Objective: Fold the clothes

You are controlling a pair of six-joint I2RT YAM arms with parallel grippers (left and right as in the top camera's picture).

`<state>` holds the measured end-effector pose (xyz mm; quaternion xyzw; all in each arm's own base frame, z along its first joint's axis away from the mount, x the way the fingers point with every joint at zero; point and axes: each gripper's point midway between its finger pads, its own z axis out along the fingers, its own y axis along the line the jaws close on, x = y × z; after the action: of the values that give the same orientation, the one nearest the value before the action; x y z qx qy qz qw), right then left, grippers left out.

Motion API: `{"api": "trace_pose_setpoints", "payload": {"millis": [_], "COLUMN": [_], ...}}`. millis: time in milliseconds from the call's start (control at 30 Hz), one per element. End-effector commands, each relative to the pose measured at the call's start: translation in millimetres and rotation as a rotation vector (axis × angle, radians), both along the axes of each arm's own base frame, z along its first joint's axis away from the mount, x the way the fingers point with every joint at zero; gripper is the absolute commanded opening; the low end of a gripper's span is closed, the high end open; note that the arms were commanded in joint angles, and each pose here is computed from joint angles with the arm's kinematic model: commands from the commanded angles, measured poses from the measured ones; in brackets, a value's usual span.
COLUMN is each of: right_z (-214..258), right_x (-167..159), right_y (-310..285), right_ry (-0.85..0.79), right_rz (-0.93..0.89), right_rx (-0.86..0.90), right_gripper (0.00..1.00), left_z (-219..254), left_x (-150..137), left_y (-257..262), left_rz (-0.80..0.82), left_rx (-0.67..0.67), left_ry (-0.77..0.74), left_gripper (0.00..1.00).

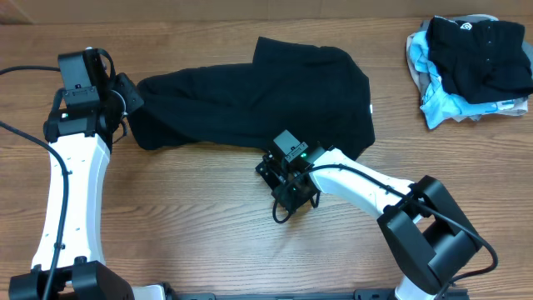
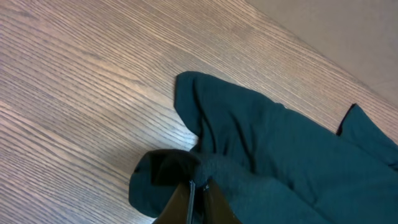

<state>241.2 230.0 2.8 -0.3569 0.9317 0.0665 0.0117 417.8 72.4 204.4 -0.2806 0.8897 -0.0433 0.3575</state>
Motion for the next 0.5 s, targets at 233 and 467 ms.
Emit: {"api": "trace_pose_setpoints", "payload": {"millis": [233, 467], "right_z": [9.7, 114.5], "right_x": [24.8, 85.1], "right_y": [-23.3, -54.5], "right_ry": [-0.042, -0.132], "right_rz": [-0.269, -0.456], "right_rx": [-0.082, -0.002], "right_gripper": [0.04, 0.04], "left_z": [7.4, 65.7], "left_x": [-3.5, -20.5], "left_y": [0.7, -1.8], "left_rz": [-0.050, -0.083], "left_rx": [0.062, 0.126], "left_ry": [0.005, -0.110], "left_gripper": [0.04, 0.04]}}
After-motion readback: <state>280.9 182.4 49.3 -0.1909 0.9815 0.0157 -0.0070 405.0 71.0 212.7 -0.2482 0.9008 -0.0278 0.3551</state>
